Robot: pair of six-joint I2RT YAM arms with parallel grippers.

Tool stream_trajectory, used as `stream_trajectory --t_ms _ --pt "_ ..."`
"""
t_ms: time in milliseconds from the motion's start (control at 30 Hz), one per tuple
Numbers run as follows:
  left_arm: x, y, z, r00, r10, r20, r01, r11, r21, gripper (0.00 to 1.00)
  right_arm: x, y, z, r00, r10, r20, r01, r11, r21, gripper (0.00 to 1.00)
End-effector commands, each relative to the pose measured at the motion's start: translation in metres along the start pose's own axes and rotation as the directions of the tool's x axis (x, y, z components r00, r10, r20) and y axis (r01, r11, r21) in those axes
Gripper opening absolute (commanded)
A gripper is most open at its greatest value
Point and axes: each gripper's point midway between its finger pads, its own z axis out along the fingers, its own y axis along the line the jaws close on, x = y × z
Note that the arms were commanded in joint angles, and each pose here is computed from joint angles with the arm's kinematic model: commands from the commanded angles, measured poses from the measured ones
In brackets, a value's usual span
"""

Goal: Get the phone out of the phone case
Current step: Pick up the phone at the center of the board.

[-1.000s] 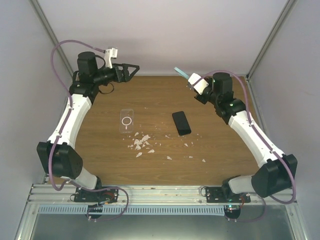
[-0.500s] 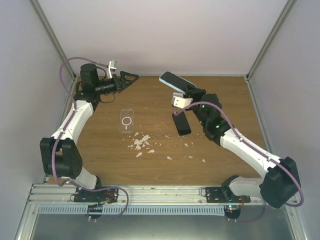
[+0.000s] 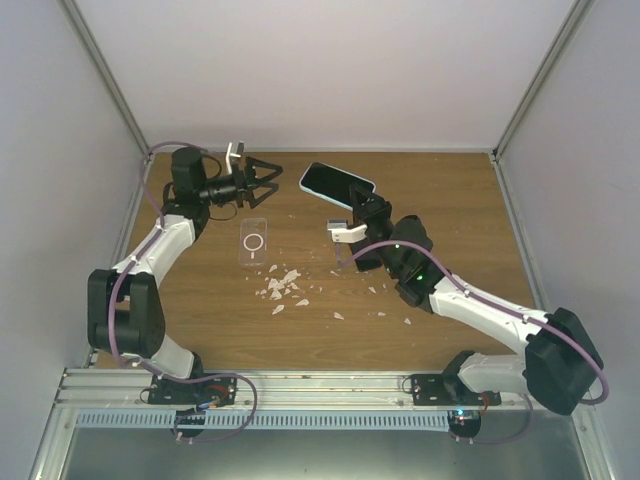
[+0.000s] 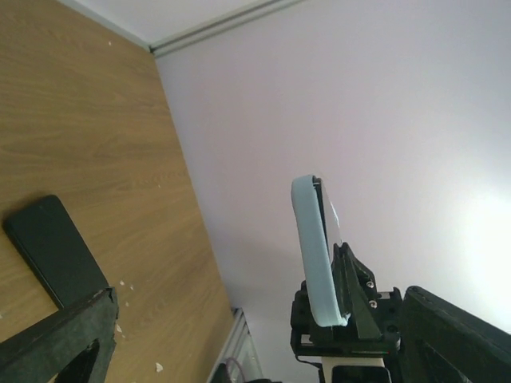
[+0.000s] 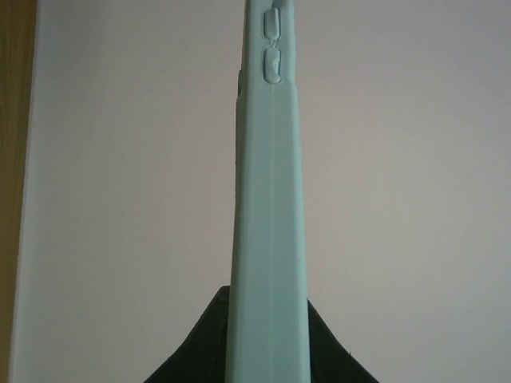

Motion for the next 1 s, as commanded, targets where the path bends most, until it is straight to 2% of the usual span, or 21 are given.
stream_trajectory --t_ms 0,100,267,600,733,867,967 --pt "0.014 -0.019 0.010 0.999 0.037 -0.032 -0.035 0.998 0.056 0.93 0.000 -0.049 -0.007 1.000 0.011 -0.022 -0.007 0.982 0.186 0.04" --pt "0.021 -0.018 0.018 0.998 0.018 -0.056 -0.015 0.998 0.061 0.87 -0.005 -0.047 -0.008 1.000 0.007 -0.017 -0.004 0.981 0.196 0.04" --pt "0.029 -0.025 0.030 0.995 0.024 -0.093 -0.015 0.996 0.091 0.71 -0.010 -0.039 -0.009 1.000 -0.008 -0.011 0.010 0.982 0.189 0.04" --pt "0.046 -0.035 0.048 0.987 0.045 -0.151 -0.024 0.990 0.139 0.50 -0.012 -0.035 -0.010 1.000 -0.002 -0.005 0.002 0.984 0.181 0.06" --pt "0.047 -0.036 0.050 0.986 0.036 -0.160 -0.012 0.989 0.147 0.37 -0.015 -0.035 -0.010 1.000 0.004 0.001 -0.004 0.983 0.184 0.06" --pt "0.046 -0.036 0.051 0.986 0.035 -0.160 -0.011 0.989 0.148 0.23 -0.015 -0.034 -0.009 1.000 0.008 0.000 -0.008 0.983 0.184 0.11" --pt "0.046 -0.032 0.051 0.987 0.025 -0.159 -0.002 0.990 0.138 0.14 -0.014 -0.035 -0.008 1.000 0.012 -0.007 -0.010 0.980 0.197 0.18"
